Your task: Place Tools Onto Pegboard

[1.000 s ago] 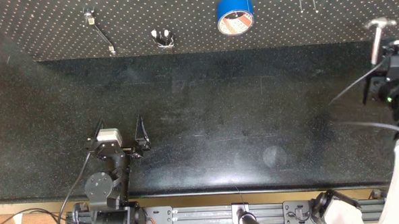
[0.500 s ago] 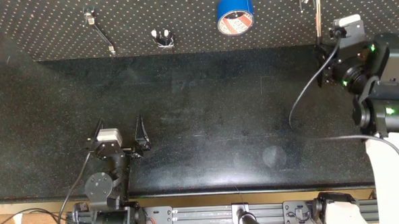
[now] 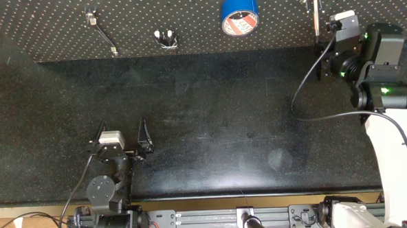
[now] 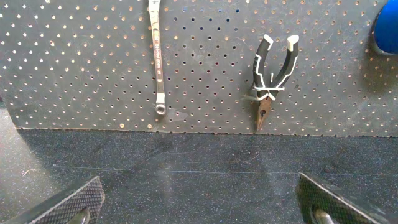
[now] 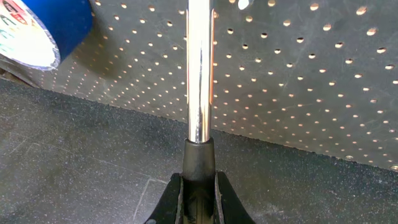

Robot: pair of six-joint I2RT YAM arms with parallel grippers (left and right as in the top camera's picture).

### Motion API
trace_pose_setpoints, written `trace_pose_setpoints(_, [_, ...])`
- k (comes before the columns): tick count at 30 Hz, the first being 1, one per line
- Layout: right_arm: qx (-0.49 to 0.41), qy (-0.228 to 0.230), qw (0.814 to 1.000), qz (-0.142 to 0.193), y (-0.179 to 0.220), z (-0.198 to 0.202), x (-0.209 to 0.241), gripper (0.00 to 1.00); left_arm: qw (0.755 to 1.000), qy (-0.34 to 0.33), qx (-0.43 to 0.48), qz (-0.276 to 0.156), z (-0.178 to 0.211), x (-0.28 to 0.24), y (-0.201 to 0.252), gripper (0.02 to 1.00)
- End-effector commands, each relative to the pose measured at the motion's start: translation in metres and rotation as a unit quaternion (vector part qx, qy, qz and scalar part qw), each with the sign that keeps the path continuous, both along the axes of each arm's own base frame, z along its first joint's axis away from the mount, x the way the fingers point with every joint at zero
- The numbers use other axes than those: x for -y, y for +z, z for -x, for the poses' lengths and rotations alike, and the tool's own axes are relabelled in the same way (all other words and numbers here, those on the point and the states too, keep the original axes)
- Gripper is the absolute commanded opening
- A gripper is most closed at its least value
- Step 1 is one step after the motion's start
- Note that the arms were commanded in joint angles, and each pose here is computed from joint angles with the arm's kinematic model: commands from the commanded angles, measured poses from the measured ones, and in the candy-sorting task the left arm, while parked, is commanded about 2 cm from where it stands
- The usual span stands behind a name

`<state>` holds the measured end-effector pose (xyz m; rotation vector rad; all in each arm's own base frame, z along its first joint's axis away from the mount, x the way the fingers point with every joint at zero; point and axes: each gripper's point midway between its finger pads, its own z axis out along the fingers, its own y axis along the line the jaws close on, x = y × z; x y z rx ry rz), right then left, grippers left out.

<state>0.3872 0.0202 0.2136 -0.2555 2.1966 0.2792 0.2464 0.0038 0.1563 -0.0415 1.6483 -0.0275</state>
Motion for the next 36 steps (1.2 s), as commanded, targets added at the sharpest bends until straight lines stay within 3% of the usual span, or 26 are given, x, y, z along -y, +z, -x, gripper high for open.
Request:
trace_pose_setpoints(1, [-0.007, -0.004, 1.000, -0.003, -0.005, -0.005, -0.001, 0.073, 1.000, -0.004, 0.000, -0.008, 0.000, 0.001, 0.000, 0.996])
trace_pose_setpoints(12, [-0.027, -0.003, 1.000, -0.004, -0.020, -0.008, -0.001, 0.077, 1.000, -0.004, 0.000, -0.008, 0.000, 0.001, 0.000, 0.996])
trace_pose_setpoints(13, [-0.027, -0.003, 1.000, -0.004, -0.020, -0.008, -0.001, 0.253, 1.000, -0.004, 0.000, -0.008, 0.000, 0.001, 0.000, 0.996])
trace_pose_setpoints(14, [-0.027, -0.003, 1.000, -0.004, -0.020, -0.008, -0.001, 0.336, 1.000, -0.004, 0.000, -0.008, 0.000, 0.001, 0.000, 0.993])
trace_pose_setpoints(16, [-0.027, -0.003, 1.000, -0.004, -0.020, -0.008, -0.001, 0.737, 1.000, -0.004, 0.000, -0.008, 0.000, 0.001, 0.000, 0.996])
trace_pose_setpoints(18, [-0.027, -0.003, 1.000, -0.004, -0.020, -0.008, -0.001, 0.893, 1.000, -0.004, 0.000, -0.008, 0.000, 0.001, 0.000, 0.996])
trace_pose_setpoints(24, [-0.017, -0.006, 1.000, -0.001, -0.013, -0.006, 0.001, 0.930, 1.000, -0.004, 0.000, -0.008, 0.000, 0.001, 0.000, 0.996])
trace_pose_setpoints(30, [-0.024, -0.057, 0.997, 0.042, -0.029, 0.029, 0.019, 0.934, 1.000, -0.004, 0.000, -0.008, 0.000, 0.001, 0.000, 0.993])
trace_pose_setpoints(34, [0.027, -0.062, 0.997, 0.045, -0.046, 0.051, 0.017, 0.934, 1.000, -0.004, 0.000, -0.008, 0.000, 0.001, 0.000, 0.996])
trace_pose_setpoints(36, [0.060, -0.074, 0.995, 0.031, -0.049, 0.060, 0.016, 0.934, 1.000, -0.004, 0.000, -0.008, 0.000, 0.001, 0.000, 0.998])
